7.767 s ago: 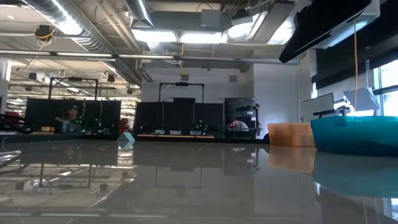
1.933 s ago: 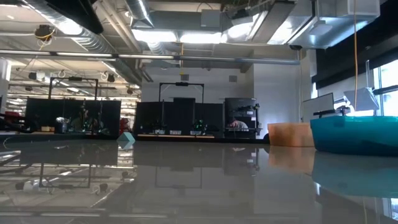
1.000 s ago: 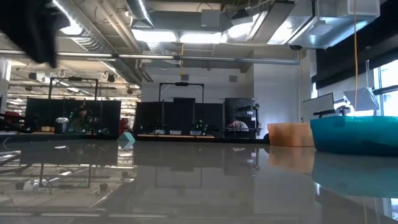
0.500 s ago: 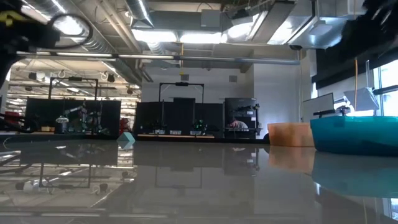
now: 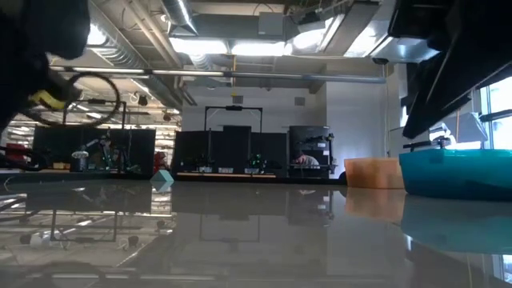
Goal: Sort blocks by size
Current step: Put the orange triangular block into the yellow bin
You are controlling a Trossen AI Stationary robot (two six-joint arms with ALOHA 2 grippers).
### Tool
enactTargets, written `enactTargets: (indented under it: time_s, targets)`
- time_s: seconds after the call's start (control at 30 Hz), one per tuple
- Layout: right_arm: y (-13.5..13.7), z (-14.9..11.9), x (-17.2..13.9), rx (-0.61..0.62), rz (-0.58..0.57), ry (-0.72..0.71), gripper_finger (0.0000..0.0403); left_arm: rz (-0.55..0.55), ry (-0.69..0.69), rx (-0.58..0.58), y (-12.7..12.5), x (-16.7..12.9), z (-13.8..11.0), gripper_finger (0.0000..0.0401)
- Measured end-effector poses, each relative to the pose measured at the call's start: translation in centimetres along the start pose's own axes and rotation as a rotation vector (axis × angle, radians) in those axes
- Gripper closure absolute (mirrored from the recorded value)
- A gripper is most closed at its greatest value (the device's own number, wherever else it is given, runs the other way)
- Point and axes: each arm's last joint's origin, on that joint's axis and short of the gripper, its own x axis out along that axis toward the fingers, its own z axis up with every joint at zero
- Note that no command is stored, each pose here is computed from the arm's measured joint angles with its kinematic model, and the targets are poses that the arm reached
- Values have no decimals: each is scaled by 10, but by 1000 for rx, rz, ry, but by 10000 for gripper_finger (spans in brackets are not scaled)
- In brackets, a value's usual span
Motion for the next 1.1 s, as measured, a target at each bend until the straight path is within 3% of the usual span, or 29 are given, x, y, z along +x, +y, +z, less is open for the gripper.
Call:
enactTargets:
  time_s: [0.23, 0.83, 0.97, 1.1]
  targets:
    - [1, -1, 4, -8, -2, 2, 63, 9, 36, 88, 1, 8, 16, 175]
    - [4, 2, 4, -16, 30, -29, 63, 82, 438, 326, 6, 78, 38, 181]
    - [4, 2, 4, -16, 29, -29, 63, 101, 496, 311, 4, 87, 40, 207]
    - [4, 2, 4, -15, 29, -29, 63, 107, 496, 293, 3, 90, 41, 257]
